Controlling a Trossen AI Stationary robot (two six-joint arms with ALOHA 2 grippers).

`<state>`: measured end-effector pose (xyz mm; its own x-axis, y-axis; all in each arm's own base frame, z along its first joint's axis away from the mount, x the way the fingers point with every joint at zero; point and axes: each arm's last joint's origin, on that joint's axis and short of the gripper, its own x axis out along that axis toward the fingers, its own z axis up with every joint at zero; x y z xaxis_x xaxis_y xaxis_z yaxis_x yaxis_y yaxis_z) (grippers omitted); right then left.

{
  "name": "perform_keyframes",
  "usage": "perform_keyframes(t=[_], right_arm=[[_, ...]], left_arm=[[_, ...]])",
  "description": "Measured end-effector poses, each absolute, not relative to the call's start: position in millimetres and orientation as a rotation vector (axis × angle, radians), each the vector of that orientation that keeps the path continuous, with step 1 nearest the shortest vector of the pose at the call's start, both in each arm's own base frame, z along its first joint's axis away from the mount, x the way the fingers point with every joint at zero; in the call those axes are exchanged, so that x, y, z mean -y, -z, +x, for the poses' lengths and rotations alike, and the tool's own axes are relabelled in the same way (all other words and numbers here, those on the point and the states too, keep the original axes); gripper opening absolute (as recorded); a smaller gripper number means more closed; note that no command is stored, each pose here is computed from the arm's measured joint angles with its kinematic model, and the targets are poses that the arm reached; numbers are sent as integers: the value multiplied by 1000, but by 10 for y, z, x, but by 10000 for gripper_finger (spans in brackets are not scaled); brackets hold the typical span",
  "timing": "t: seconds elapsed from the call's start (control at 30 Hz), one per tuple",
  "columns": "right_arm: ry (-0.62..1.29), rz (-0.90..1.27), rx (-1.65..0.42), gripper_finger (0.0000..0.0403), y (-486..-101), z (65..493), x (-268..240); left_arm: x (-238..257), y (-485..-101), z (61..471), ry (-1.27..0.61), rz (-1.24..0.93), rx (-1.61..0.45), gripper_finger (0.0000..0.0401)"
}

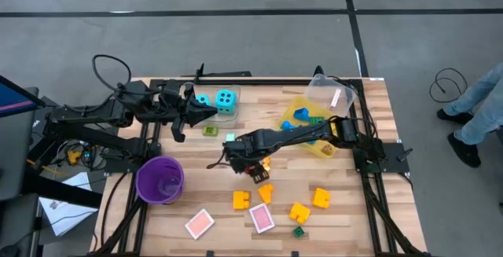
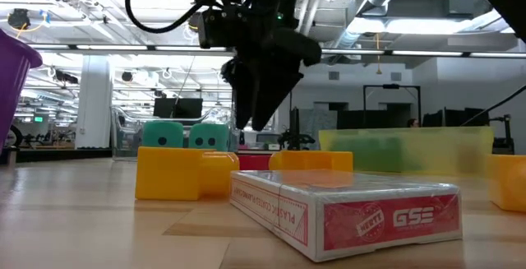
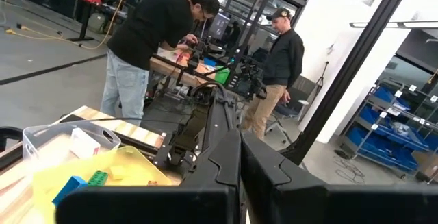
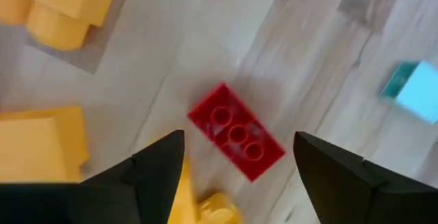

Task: Pick & Place Toys
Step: Put the red game piece into the yellow bin

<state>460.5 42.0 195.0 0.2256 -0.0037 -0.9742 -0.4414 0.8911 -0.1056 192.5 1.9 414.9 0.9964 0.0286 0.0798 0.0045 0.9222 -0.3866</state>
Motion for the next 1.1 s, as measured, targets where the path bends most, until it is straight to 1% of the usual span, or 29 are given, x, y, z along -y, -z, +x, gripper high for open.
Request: perform_keyframes(t=[0.27,0.4,0.47,0.57,0.67,0.77,0.83,0.9,0.97,1.03,1.1], right_arm=[[-428,-574,-1234,268,-1963,4661,-419],[-444,-582,-1222,268,-1964,4671,-386],[-491,-580,-1208,268,-1965,4671,-371],[-549,-633,-1182,268,-1967,4677,-361],[-567,-657,-1169,268,-1969,4683,-368],[-568,-639,-1188,268,-1861,4711,-378],[-588,-623,-1254,268,-1756,4674,-380],[-556,-612,-1226,268,-1674,4751,-388],[-549,-601,-1287,268,-1630,4707,-378],[-541,-594,-1291,268,-1563,4734,-373],[-547,-569,-1357,268,-1500,4688,-333]], left_arm=[[-19,-4143,1925,-14,-375,78,0],[-19,-4132,1925,-16,-375,67,0],[-19,-4129,1926,-17,-375,64,0],[-19,-4129,1926,-17,-374,63,0],[-19,-4129,1925,-16,-372,64,0],[-19,-4130,1925,-16,-371,65,0],[-19,-4130,1925,-16,-371,65,0],[-19,-4130,1931,-16,-371,66,0],[-19,-4128,1935,-16,-371,65,0],[-19,-4128,1935,-16,-371,65,0],[-19,-4128,1935,-16,-371,65,0]])
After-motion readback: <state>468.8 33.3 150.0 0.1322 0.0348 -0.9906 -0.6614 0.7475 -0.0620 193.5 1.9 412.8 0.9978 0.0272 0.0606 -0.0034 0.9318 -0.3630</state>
